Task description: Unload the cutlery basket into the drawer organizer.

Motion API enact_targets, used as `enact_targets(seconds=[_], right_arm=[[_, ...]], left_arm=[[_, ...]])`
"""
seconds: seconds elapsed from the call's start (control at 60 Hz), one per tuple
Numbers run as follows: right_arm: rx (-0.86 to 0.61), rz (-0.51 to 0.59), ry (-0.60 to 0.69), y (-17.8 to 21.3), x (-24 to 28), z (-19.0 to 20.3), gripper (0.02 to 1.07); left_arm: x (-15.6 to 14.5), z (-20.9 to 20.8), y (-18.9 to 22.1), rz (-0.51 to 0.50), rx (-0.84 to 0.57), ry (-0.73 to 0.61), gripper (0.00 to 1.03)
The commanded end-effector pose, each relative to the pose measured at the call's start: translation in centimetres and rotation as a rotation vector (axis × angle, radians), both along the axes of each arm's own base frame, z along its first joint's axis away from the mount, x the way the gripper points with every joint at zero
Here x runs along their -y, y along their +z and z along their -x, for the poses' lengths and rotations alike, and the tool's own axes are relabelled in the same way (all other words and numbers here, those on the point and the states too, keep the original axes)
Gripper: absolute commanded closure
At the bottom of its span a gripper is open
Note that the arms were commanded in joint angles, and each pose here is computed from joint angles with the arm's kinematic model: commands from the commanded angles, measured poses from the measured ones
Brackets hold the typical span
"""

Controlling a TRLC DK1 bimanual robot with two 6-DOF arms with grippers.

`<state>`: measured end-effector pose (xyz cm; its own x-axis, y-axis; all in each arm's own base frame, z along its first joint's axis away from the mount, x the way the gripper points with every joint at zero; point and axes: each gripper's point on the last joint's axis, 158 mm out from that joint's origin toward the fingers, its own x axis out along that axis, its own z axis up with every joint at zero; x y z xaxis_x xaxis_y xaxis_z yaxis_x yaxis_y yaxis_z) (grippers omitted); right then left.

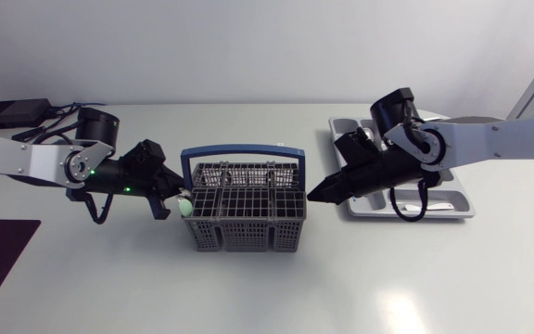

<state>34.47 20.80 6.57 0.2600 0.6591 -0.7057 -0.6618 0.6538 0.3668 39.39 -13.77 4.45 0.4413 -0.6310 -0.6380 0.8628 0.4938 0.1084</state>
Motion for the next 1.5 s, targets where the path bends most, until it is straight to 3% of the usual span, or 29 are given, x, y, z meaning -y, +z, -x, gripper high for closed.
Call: enact_targets(seconds=[0.0, 0.1, 0.183, 0.433, 0.55, 0.683, 0.9, 1.483], right_arm=[[0.043, 0.024, -0.048, 0.6, 0.9, 0.2, 0.77], [0.083, 0.039, -0.058, 1.3, 1.2, 0.5, 0.65], [0.105, 0.039, -0.061, 2.1, 1.3, 0.6, 0.51], [0.136, 0.029, -0.071, 3.8, 1.9, 1.3, 0.34], [0.136, 0.029, -0.079, 4.3, 2.2, 1.6, 0.34], [0.137, 0.025, -0.082, 4.6, 2.3, 2.2, 0.34], [0.137, 0.019, -0.08, 5.0, 2.2, 3.0, 0.34], [0.146, 0.02, -0.09, 5.6, 2.5, 3.3, 0.34]], left_arm=[[-1.6, 0.2, 1.5, 0.027, 0.016, 0.056, 0.92], [-3.0, 0.8, 2.3, 0.033, 0.014, 0.1, 0.91], [-3.6, 1.9, 3.3, 0.036, 0.002, 0.124, 0.81], [-2.9, 6.5, 7.5, 0.061, -0.105, 0.178, 0.54], [-2.0, 7.6, 8.9, 0.068, -0.194, 0.22, 0.46], [-0.2, 9.2, 9.2, 0.082, -0.299, 0.214, 0.46], [2.1, 10.1, 9.3, 0.057, -0.351, 0.227, 0.46], [2.4, 10.3, 6.8, -0.032, -0.449, 0.313, 0.47]])
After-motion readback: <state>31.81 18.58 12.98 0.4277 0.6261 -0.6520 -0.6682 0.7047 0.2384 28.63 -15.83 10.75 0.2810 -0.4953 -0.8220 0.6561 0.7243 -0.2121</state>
